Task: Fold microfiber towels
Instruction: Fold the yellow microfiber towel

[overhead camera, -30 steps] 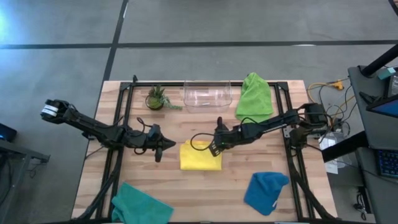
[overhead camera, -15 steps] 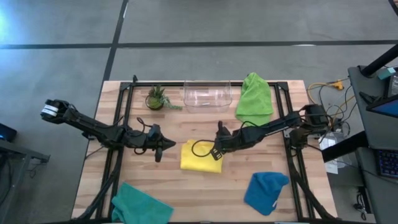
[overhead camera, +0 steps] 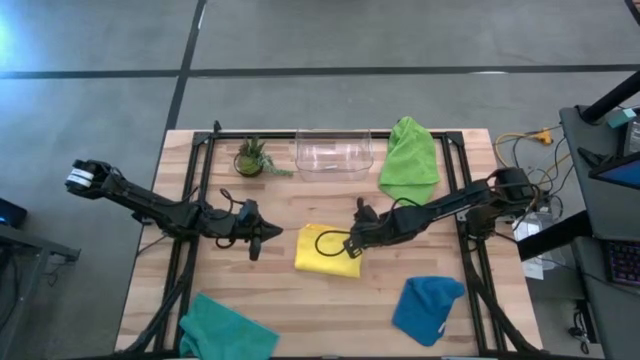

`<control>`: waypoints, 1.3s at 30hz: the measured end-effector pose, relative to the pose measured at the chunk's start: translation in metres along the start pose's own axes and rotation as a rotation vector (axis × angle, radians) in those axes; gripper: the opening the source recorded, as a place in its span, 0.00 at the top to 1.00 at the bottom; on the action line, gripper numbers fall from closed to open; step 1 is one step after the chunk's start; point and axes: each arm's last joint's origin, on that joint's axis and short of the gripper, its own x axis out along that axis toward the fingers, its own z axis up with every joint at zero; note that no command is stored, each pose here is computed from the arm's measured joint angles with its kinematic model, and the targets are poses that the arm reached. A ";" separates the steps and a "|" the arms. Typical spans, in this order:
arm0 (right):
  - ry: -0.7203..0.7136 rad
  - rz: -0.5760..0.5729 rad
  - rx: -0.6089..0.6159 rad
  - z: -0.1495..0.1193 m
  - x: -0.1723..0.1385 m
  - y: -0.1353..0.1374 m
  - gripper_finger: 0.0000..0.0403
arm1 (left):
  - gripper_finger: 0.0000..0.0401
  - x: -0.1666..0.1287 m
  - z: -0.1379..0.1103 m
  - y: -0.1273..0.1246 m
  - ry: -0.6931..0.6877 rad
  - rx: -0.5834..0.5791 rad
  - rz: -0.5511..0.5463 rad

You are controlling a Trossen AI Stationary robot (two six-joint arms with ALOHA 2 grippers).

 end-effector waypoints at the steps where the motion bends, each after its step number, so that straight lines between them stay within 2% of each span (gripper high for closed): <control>1: 0.011 -0.003 0.003 -0.001 0.002 0.000 0.98 | 1.00 0.000 0.000 0.000 0.000 0.000 0.000; 11: 0.098 -0.112 0.033 -0.010 0.021 -0.008 0.96 | 1.00 0.000 0.000 0.000 -0.002 -0.003 -0.001; 18: 0.069 -0.129 -0.022 -0.007 0.001 -0.012 0.79 | 1.00 0.000 0.000 0.000 -0.002 -0.004 -0.001; 22: 0.000 -0.087 -0.096 -0.006 -0.019 -0.010 0.67 | 1.00 0.000 0.000 0.000 -0.001 -0.003 -0.001; 25: -0.035 -0.020 -0.203 -0.009 -0.033 -0.004 0.61 | 1.00 0.000 0.000 -0.001 0.016 0.001 -0.026; 29: -0.051 0.057 -0.350 -0.023 -0.045 0.005 0.57 | 1.00 0.000 -0.002 -0.002 0.055 0.036 -0.078; 32: -0.056 0.108 -0.395 -0.034 -0.048 0.011 0.55 | 1.00 0.003 -0.003 -0.003 0.079 0.042 -0.091; 34: -0.056 0.137 -0.334 -0.040 -0.047 0.013 0.55 | 1.00 0.006 -0.001 -0.006 0.086 0.024 -0.102; 39: -0.035 0.164 -0.003 -0.050 -0.035 0.001 0.56 | 1.00 0.025 0.000 -0.009 0.137 -0.024 -0.067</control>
